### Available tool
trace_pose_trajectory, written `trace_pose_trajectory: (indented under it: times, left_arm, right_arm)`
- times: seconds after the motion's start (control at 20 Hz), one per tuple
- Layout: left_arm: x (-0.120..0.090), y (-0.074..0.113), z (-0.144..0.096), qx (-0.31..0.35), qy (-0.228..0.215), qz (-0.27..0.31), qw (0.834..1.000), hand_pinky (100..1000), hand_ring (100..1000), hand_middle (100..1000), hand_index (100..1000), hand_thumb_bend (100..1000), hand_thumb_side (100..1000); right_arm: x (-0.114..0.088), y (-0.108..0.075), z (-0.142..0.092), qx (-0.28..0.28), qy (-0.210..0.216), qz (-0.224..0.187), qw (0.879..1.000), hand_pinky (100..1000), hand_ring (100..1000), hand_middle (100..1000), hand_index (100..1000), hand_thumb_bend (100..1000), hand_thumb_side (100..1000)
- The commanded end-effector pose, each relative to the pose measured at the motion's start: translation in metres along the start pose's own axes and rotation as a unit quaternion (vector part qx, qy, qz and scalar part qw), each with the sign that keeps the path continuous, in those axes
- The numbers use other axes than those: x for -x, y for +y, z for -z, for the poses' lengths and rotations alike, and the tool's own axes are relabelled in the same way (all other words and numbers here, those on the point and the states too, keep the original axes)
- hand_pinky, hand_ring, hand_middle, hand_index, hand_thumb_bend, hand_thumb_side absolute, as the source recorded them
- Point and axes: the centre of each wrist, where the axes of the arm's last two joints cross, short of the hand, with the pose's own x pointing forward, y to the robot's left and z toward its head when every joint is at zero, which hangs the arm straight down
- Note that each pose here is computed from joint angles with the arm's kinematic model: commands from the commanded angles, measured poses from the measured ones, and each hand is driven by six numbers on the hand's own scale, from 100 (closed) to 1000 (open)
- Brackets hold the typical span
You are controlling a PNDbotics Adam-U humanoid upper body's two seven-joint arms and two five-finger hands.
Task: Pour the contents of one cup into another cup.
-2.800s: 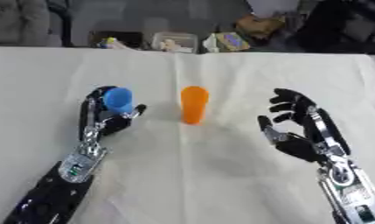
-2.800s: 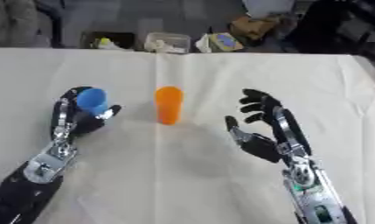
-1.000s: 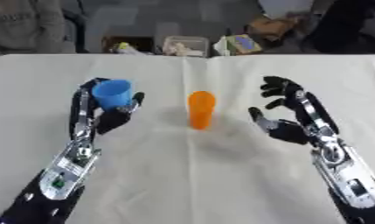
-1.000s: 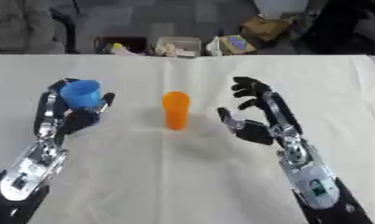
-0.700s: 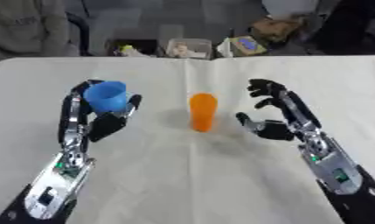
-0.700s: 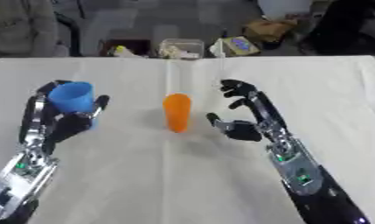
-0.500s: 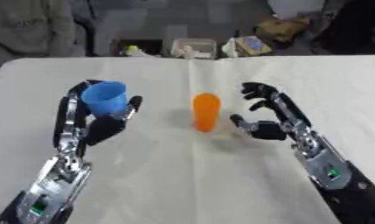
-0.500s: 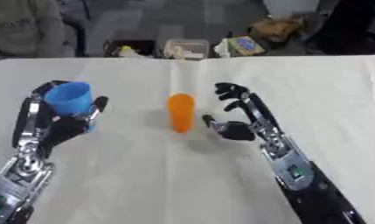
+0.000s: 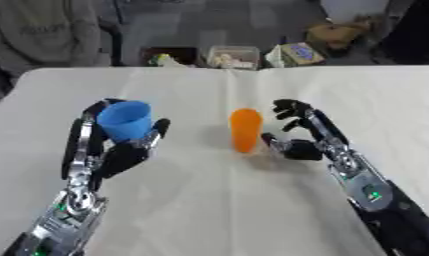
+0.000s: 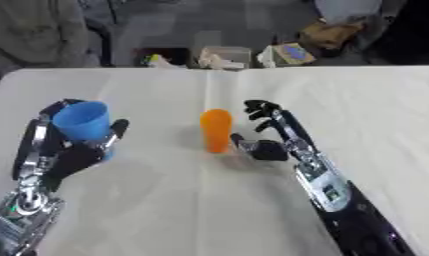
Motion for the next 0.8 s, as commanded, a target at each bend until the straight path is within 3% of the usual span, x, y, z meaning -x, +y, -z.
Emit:
trace_pose_trajectory:
  times: [0.05, 0.8]
  left_arm:
    - [-0.01, 0.0, 0.001, 0.006, -0.018, -0.007, 1.0, 198, 187, 155, 350, 553, 100]
    - [-0.01, -0.005, -0.002, 0.021, -0.019, -0.016, 0.999, 203, 189, 157, 353, 549, 100]
  right_arm:
    - [-0.004, -0.007, 0.008, 0.009, -0.009, 0.001, 1.0, 609, 758, 739, 871, 386, 188]
    - [-0.002, 0.005, 0.015, -0.007, -0.007, 0.016, 1.0, 603, 751, 733, 870, 387, 215]
